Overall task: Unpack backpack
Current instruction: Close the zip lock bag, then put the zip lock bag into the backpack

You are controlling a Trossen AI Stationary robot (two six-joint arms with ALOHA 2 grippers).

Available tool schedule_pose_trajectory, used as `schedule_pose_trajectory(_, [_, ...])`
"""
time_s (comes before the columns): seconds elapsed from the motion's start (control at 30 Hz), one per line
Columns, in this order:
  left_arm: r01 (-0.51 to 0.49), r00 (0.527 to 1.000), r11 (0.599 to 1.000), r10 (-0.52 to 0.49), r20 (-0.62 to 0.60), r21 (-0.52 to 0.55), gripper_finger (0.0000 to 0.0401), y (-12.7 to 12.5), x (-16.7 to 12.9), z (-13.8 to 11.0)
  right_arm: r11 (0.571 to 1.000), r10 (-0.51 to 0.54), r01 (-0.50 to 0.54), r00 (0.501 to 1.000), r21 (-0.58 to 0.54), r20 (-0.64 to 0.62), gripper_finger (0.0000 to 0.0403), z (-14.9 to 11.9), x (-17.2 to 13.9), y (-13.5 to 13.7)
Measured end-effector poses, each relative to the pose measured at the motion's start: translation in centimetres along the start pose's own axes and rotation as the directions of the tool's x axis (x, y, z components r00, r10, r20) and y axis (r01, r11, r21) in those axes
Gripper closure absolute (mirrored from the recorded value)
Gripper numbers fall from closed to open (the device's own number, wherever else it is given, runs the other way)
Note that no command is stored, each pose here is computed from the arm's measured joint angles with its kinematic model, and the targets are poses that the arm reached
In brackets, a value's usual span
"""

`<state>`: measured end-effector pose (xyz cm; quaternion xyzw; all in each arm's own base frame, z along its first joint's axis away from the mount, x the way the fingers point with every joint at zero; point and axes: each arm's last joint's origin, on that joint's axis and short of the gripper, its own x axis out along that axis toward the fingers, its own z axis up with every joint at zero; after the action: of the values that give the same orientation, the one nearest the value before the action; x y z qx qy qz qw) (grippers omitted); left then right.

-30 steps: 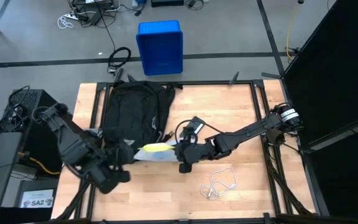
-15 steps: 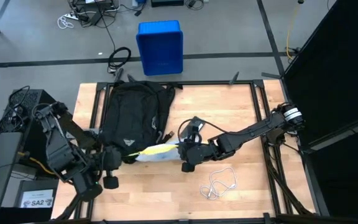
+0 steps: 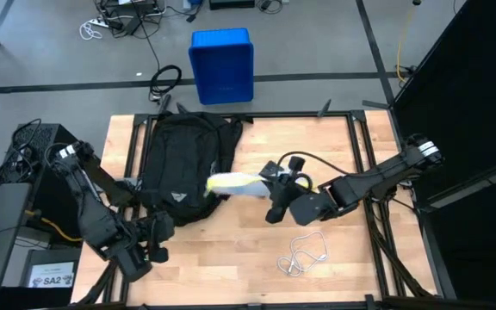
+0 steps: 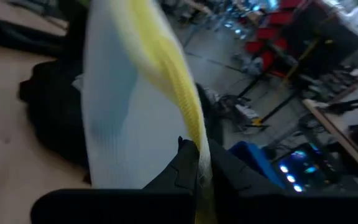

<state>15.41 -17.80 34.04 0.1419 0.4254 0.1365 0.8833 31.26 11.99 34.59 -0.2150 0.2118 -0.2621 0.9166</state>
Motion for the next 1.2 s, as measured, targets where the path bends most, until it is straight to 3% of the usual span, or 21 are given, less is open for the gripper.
schedule_pose_trajectory(0.2, [-0.042, 0.999, 0.999, 0.042, -0.022, -0.019, 0.0242, -1.1, 2.5, -1.5, 1.000, -0.018, 0.018, 1.000, -0.005, -0.003, 0.0403, 0.0, -0.5, -0.7])
schedule_pose_trajectory(0.33, [-0.051, 0.998, 0.998, 0.052, -0.035, 0.022, 0.0212, -1.9, 4.5, -2.7, 1.000, -0.019, 0.019, 1.000, 0.001, -0.004, 0.0403, 0.0, -0.5, -0.7])
schedule_pose_trajectory(0.5, [-0.102, 0.992, 0.990, 0.109, -0.067, 0.096, 0.0206, -1.9, 6.7, -4.1, 1.000, -0.016, 0.016, 1.000, 0.008, -0.003, 0.0403, 0.0, -0.6, -0.7])
schedule_pose_trajectory(1.0, [-0.111, 0.944, 0.978, 0.159, -0.288, 0.175, 0.0206, -0.5, 12.5, -7.1, 0.994, 0.095, -0.094, 0.995, 0.057, -0.019, 0.0403, -0.3, -0.7, -0.2])
schedule_pose_trajectory(1.2, [-0.031, 0.916, 0.992, 0.075, -0.395, 0.119, 0.0206, 0.2, 14.7, -7.7, 0.993, 0.099, -0.096, 0.994, 0.065, -0.049, 0.0403, -0.7, -0.7, -0.2])
